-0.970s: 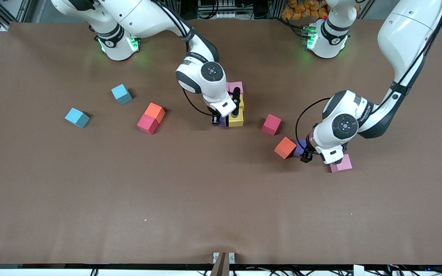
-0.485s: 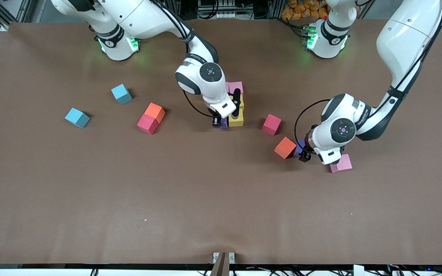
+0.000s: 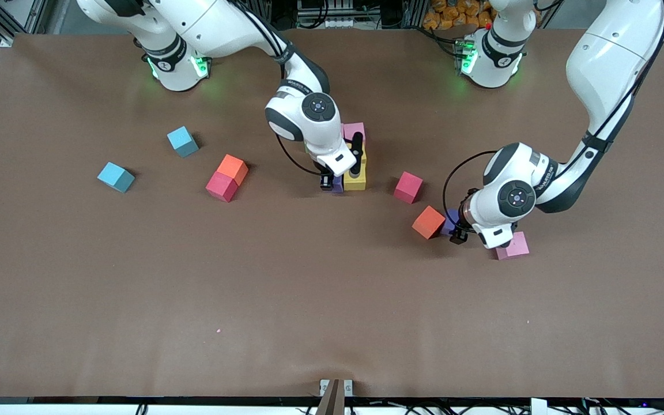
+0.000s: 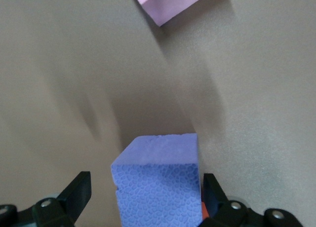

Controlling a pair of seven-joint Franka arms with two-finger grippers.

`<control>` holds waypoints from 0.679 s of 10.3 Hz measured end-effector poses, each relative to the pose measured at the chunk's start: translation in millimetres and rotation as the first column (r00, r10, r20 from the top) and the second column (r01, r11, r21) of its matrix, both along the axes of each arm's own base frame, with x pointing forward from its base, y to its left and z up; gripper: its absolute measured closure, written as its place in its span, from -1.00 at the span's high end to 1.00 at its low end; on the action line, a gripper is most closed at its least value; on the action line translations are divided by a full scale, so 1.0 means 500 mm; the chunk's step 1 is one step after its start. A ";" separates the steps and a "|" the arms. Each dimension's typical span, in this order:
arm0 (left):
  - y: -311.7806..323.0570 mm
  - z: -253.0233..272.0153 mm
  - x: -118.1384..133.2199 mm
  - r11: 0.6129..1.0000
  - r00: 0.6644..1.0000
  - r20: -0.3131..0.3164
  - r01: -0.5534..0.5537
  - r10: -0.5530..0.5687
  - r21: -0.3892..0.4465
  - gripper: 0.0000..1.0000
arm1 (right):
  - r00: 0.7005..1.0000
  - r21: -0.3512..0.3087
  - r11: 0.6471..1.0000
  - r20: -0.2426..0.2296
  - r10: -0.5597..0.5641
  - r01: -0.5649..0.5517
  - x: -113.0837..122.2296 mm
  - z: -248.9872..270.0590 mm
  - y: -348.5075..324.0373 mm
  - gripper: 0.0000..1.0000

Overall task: Form number 2 with 11 blocks
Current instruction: 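Place lavender below yellow with the right gripper while the left gripper grasps purple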

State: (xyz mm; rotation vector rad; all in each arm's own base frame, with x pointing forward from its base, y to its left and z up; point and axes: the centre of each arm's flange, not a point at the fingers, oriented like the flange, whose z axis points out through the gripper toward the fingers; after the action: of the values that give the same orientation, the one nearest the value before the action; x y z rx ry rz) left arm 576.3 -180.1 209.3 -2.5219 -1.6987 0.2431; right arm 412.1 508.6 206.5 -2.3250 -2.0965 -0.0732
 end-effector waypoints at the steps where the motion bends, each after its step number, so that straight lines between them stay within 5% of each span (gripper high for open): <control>1: 0.001 0.000 0.001 1.000 1.000 0.000 -0.001 0.001 0.001 1.00 | 1.000 0.000 1.000 0.001 -0.001 0.001 -0.004 0.000 0.004 0.16; 7: 0.007 -0.009 0.007 1.000 1.000 0.002 -0.010 0.010 -0.004 0.69 | 1.000 -0.001 1.000 0.003 -0.002 0.002 -0.005 -0.001 0.006 0.16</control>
State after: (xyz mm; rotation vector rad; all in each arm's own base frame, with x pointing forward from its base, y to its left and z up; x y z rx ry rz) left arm 579.7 -176.5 205.0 -2.5182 -1.7135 0.2450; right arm 409.5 511.7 206.1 -2.3289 -2.0958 -0.0758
